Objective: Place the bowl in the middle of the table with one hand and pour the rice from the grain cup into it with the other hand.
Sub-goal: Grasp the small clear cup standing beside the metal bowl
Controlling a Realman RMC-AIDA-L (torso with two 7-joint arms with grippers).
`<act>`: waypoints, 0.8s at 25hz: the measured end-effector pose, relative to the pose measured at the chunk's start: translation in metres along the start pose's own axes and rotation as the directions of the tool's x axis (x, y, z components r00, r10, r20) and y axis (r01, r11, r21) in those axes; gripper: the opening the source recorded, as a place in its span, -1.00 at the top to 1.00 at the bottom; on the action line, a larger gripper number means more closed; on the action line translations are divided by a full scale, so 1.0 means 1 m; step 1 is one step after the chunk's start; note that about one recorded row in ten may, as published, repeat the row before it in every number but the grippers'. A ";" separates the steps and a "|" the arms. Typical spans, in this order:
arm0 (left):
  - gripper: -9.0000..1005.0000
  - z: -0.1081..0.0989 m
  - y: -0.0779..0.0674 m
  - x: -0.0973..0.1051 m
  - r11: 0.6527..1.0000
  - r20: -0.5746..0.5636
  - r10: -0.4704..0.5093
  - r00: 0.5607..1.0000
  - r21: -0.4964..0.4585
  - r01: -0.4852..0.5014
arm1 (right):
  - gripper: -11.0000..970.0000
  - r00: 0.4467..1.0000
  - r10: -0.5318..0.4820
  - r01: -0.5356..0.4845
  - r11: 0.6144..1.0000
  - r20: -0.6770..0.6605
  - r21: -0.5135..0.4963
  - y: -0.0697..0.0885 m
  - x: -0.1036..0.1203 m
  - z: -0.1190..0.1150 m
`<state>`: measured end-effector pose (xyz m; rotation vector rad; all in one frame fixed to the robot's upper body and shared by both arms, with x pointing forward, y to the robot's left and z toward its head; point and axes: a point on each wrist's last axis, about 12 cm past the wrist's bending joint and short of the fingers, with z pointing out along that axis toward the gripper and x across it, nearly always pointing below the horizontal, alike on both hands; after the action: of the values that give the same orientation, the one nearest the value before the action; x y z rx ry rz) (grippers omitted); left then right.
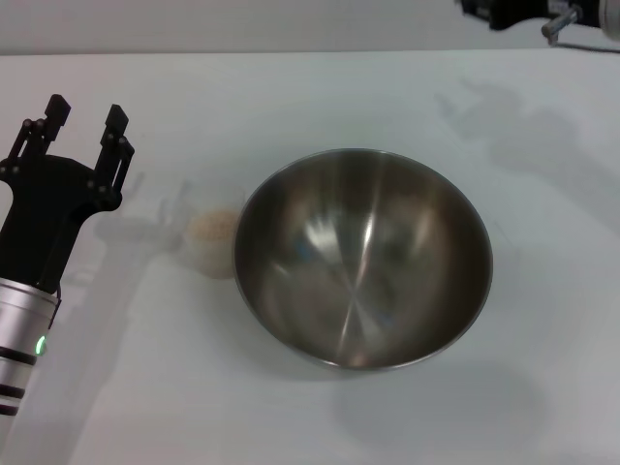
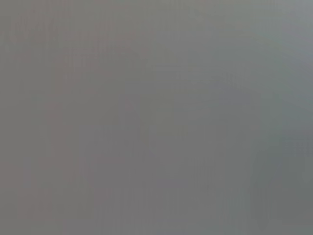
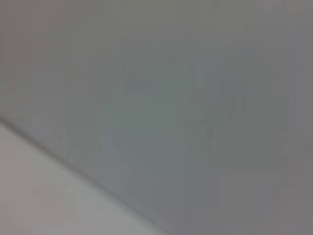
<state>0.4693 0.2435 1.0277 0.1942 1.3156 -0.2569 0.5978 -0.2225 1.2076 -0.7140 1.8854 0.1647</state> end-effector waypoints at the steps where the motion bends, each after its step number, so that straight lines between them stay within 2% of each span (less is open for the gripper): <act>1: -0.19 0.000 0.000 0.000 1.000 0.001 0.000 1.000 0.000 0.000 | 0.11 0.999 -0.020 0.019 0.999 0.033 0.030 0.002 0.001 -0.001; 4: -0.19 0.000 0.000 0.000 1.000 0.002 -0.004 1.000 -0.001 0.004 | 0.11 0.983 -0.070 0.040 0.984 0.172 0.175 0.005 0.004 -0.006; 7: -0.19 -0.002 0.000 0.000 1.000 0.004 -0.012 1.000 -0.007 0.012 | 0.11 0.950 -0.106 0.010 0.950 0.293 0.314 0.012 0.014 -0.011; 11: -0.19 -0.003 0.000 -0.001 1.000 0.014 -0.017 1.000 -0.010 0.017 | 0.11 0.887 -0.190 -0.042 0.874 0.422 0.484 0.027 0.033 -0.013; 13: -0.19 -0.008 -0.001 -0.003 1.000 0.028 -0.023 0.999 -0.018 0.024 | 0.11 0.840 -0.253 -0.072 0.824 0.480 0.561 0.036 0.046 -0.016; 15: -0.19 -0.009 -0.001 -0.003 1.000 0.030 -0.024 0.999 -0.020 0.025 | 0.11 0.794 -0.300 -0.099 0.794 0.529 0.599 0.047 0.060 -0.017; 17: -0.19 -0.015 0.000 -0.003 0.999 0.024 -0.025 0.999 -0.031 0.026 | 0.11 0.739 -0.327 -0.137 0.783 0.589 0.607 0.057 0.076 -0.019; 20: -0.19 -0.024 -0.001 -0.001 0.999 0.006 -0.027 1.000 -0.035 0.028 | 0.11 0.664 -0.279 -0.215 0.817 0.693 0.535 0.062 0.108 -0.027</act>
<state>0.4469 0.2497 1.0225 0.1455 1.3169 -0.2571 0.5150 -0.2267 1.1110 -0.1747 0.9995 -0.1391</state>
